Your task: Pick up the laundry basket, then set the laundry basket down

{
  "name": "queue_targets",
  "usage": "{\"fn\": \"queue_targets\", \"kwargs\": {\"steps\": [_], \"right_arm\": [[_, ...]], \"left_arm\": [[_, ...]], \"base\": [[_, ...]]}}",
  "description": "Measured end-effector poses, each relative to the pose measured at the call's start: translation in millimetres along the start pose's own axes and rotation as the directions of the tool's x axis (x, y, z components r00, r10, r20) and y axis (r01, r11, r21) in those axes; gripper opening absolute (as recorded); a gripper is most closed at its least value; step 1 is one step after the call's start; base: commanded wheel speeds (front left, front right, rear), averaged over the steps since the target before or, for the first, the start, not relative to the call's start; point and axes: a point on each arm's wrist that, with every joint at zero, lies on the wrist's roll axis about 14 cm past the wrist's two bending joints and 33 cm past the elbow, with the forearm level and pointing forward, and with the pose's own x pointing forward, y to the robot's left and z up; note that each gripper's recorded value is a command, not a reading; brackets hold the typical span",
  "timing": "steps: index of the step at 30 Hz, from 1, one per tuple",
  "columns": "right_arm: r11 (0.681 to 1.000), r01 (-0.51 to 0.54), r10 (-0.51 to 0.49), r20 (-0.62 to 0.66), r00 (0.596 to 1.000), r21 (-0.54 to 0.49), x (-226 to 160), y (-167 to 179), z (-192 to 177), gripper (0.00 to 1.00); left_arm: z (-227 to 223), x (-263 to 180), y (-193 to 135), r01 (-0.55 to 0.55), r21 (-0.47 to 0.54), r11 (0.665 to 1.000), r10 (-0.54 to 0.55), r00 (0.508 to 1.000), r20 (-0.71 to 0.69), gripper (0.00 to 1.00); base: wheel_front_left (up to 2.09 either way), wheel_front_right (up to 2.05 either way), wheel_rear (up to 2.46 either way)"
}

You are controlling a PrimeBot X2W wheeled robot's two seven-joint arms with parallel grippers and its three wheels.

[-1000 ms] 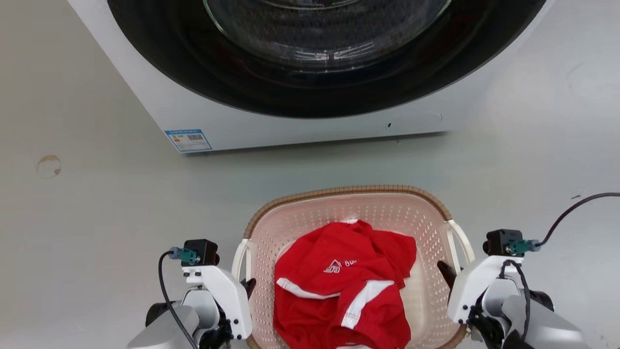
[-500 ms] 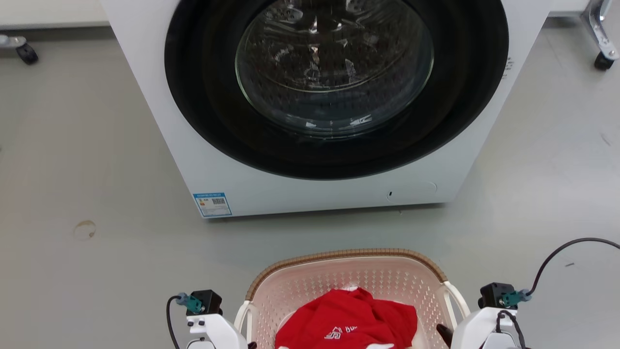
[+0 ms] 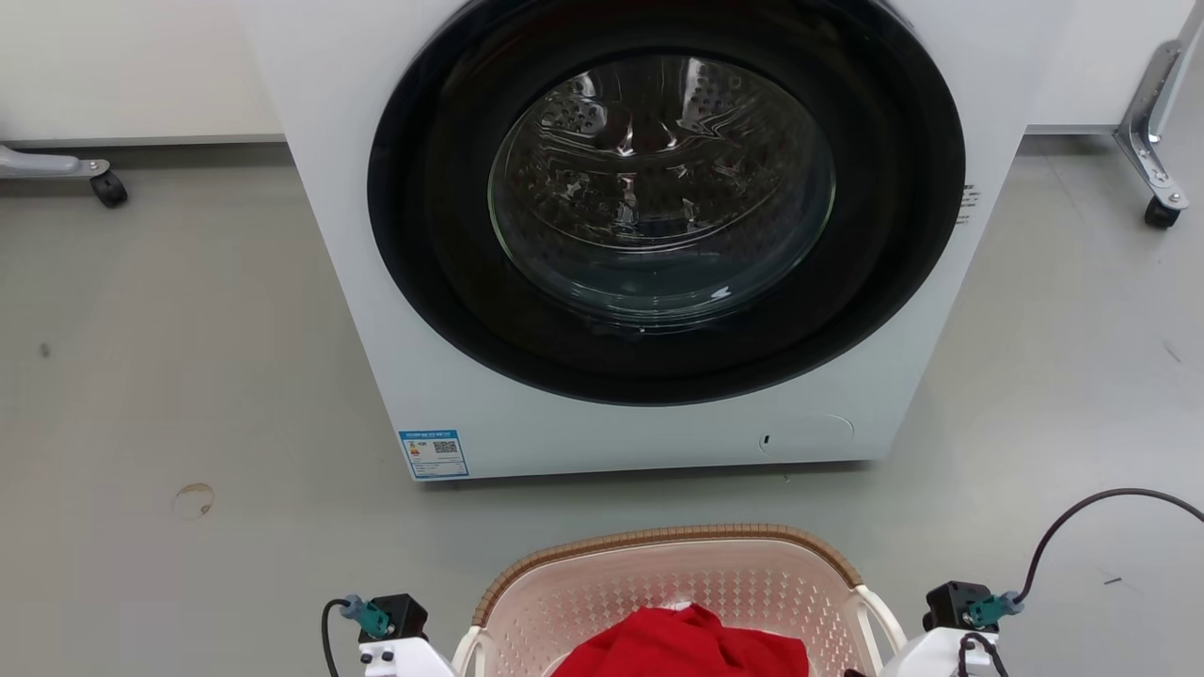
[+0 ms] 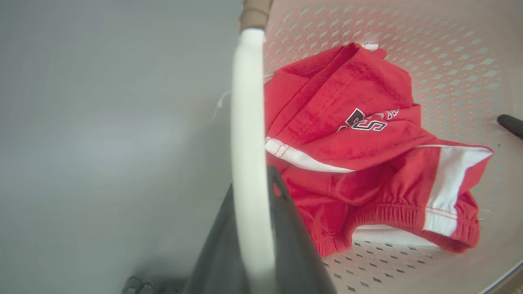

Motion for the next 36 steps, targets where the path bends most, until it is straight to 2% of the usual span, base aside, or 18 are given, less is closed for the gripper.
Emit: {"fn": "queue_targets", "kwargs": {"steps": [36], "right_arm": [[1.000, 0.006, -0.006, -0.022, 1.000, 0.022, 2.2, -0.5, -8.1, 0.00]], "left_arm": [[-3.6, -0.1, 4.6, -0.010, -0.002, 1.000, 0.010, 1.000, -0.016, 0.00]], "base": [[0.00, 0.00, 0.00]]}}
